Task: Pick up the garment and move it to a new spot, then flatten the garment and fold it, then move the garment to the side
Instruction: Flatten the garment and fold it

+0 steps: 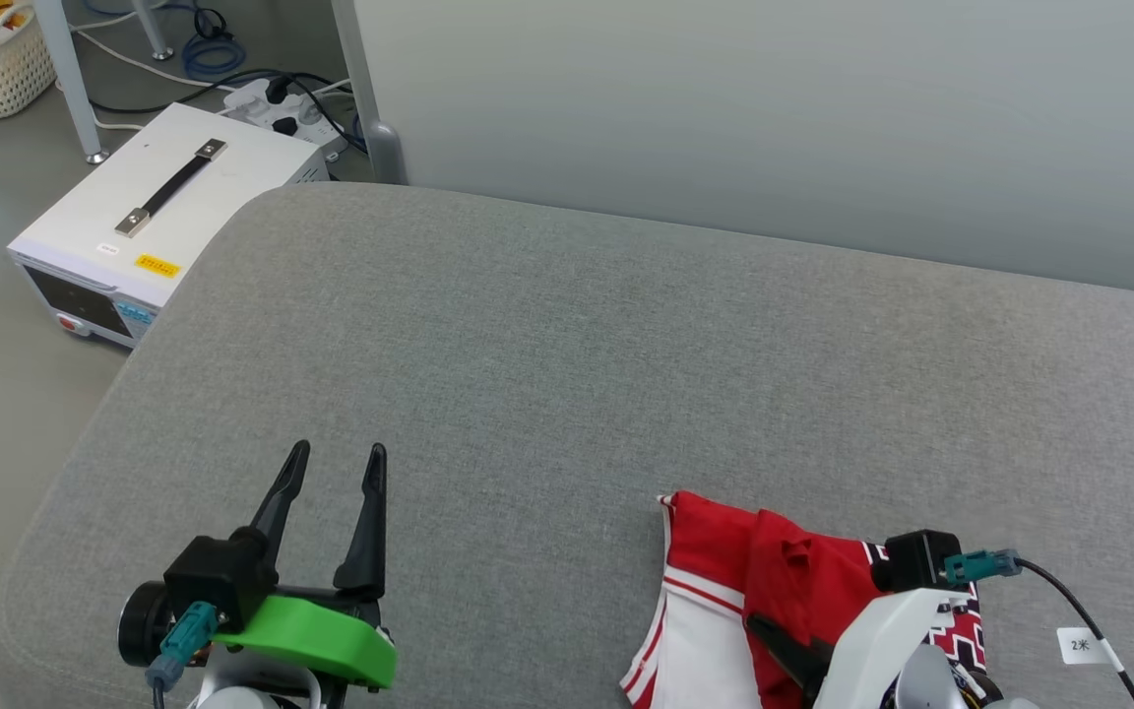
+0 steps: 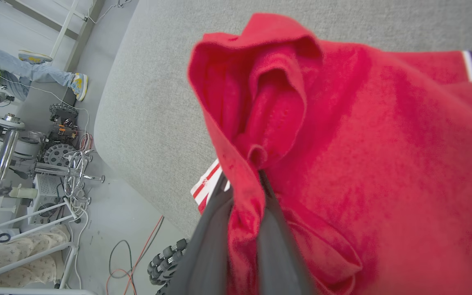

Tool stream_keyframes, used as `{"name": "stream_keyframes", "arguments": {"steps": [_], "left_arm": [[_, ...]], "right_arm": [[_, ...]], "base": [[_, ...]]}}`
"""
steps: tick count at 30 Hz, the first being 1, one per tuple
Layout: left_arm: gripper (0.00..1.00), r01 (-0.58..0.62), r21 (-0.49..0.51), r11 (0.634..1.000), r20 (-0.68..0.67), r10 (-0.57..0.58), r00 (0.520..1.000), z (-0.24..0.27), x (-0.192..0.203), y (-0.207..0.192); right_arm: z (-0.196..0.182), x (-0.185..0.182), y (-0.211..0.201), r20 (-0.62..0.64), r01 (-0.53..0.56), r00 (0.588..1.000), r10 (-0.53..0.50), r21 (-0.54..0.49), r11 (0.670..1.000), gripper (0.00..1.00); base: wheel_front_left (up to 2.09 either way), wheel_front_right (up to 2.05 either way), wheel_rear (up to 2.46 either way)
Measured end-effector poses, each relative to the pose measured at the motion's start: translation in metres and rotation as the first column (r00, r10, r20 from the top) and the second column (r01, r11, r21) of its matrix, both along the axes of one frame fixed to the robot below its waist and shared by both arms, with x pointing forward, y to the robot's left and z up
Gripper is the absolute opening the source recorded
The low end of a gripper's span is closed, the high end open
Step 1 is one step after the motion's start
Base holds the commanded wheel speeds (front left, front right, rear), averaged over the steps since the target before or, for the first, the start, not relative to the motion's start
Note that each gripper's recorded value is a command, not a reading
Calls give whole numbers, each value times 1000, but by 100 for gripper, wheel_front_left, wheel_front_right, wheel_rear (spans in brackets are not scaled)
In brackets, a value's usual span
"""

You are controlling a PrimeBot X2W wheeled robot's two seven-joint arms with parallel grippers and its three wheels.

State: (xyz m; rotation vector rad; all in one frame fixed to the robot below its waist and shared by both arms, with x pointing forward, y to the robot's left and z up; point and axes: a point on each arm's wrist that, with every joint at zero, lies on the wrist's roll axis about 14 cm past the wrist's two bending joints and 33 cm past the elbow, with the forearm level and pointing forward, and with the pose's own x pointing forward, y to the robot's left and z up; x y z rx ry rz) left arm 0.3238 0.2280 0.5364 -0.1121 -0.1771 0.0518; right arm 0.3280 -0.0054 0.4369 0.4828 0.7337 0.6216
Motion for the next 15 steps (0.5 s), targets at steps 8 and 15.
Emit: {"name": "stream_keyframes", "arguments": {"steps": [8, 15], "left_arm": [[100, -6, 0, 1000, 2, 6, 1000, 0, -2, 1], [100, -8, 0, 1000, 8, 8, 1000, 2, -4, 2]], "right_arm": [[1, -24, 42, -4, -136, 991, 136, 36, 990, 100], [25, -35, 60, 49, -186, 982, 182, 100, 977, 100]], "base": [[0, 0, 0], [0, 0, 0]]}}
